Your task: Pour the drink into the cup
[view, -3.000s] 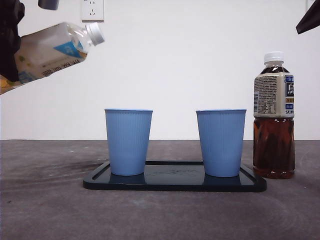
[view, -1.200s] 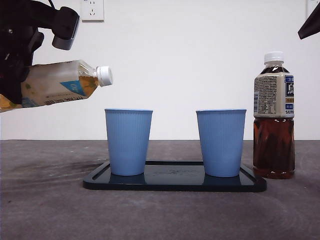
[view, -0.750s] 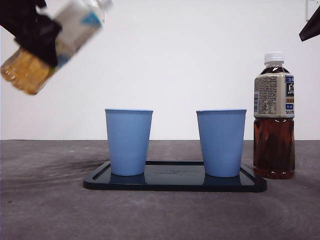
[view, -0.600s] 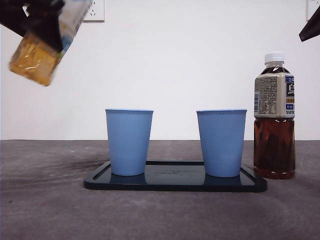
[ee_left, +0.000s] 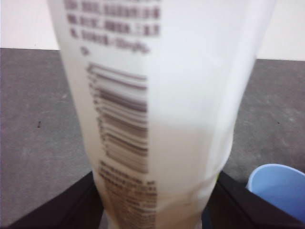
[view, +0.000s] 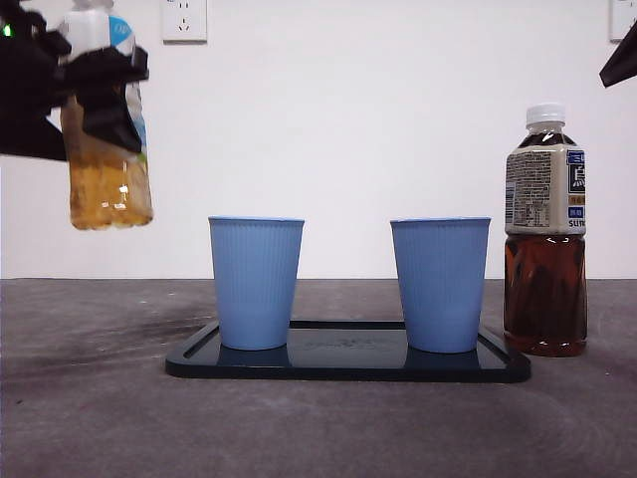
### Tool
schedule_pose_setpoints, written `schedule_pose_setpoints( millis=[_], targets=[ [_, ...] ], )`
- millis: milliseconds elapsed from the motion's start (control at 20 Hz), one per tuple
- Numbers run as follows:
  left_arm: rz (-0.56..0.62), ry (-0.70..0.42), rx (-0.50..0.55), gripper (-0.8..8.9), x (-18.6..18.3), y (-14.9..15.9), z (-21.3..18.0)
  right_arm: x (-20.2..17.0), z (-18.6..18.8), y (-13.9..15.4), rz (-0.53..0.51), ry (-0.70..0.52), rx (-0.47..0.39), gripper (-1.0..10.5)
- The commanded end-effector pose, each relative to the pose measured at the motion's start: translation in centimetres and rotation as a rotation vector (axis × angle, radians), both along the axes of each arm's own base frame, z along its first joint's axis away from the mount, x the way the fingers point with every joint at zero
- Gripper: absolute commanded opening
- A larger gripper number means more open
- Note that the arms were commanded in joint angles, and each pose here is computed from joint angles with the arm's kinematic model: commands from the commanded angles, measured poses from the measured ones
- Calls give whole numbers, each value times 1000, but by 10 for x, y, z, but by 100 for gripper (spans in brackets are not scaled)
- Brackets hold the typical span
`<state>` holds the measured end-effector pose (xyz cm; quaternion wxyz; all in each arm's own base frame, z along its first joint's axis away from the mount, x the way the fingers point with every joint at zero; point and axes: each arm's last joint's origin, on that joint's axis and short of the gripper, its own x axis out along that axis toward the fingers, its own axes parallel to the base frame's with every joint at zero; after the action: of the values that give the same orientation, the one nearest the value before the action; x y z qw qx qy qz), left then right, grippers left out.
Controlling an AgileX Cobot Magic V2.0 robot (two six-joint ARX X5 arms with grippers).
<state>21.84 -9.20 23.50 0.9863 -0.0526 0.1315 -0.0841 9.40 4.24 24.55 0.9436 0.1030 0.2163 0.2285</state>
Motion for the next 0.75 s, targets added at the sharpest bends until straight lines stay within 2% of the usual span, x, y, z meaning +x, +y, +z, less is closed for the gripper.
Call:
schedule_pose_setpoints(
  millis=[50, 350, 750],
  targets=[
    [0, -35, -20, 239, 7, -4, -9, 0, 6, 0, -1, -27, -2, 412],
    [-2, 4, 23, 239, 29, -13, -46, 0, 6, 0, -1, -27, -2, 412],
    [-11, 47, 76, 240, 39, -17, -71, 0, 5, 0, -23, -31, -11, 412]
  ],
)
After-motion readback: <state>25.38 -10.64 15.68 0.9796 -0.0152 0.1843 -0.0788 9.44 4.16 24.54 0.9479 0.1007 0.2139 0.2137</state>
